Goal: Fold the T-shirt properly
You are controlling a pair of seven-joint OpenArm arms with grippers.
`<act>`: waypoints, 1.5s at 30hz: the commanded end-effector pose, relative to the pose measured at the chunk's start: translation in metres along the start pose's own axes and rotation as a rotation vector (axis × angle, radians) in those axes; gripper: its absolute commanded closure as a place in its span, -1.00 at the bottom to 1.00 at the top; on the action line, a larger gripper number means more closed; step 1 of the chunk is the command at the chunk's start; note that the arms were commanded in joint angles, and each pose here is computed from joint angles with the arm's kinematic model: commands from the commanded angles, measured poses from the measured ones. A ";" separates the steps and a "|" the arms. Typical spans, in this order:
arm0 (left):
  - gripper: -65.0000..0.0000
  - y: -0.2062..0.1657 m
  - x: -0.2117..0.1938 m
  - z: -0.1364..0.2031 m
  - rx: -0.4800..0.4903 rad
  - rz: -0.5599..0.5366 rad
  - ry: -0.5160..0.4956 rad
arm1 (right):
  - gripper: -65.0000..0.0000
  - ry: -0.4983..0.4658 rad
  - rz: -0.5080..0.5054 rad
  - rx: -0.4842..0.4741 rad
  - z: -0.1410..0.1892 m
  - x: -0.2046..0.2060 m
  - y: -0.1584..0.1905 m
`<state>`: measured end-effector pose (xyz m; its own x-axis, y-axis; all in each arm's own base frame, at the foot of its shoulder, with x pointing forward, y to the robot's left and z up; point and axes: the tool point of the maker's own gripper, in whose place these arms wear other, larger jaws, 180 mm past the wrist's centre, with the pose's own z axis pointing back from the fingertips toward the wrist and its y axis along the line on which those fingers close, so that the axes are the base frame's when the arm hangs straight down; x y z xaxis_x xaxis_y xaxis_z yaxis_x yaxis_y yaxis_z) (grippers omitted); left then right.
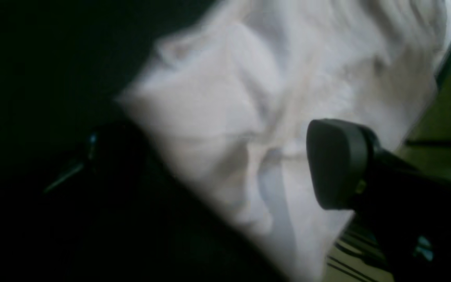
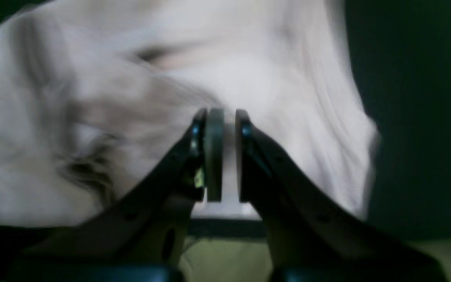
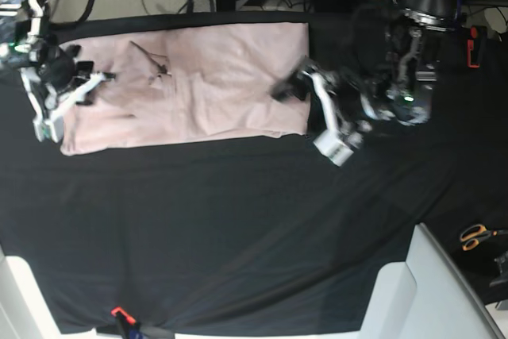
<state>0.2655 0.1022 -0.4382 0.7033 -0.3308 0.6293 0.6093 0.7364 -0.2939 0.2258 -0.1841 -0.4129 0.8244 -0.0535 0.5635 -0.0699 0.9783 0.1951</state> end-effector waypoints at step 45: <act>-1.00 0.085 -0.054 0.201 0.533 0.066 -0.018 | -1.00 0.416 -0.326 0.250 -0.038 -0.053 -0.100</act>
<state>0.1992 0.2997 -0.3618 0.7495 -0.2514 0.6124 0.2789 0.9589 0.0523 0.2225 -0.2861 -0.4843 0.9610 -0.2356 0.1447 0.1338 0.8544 0.5021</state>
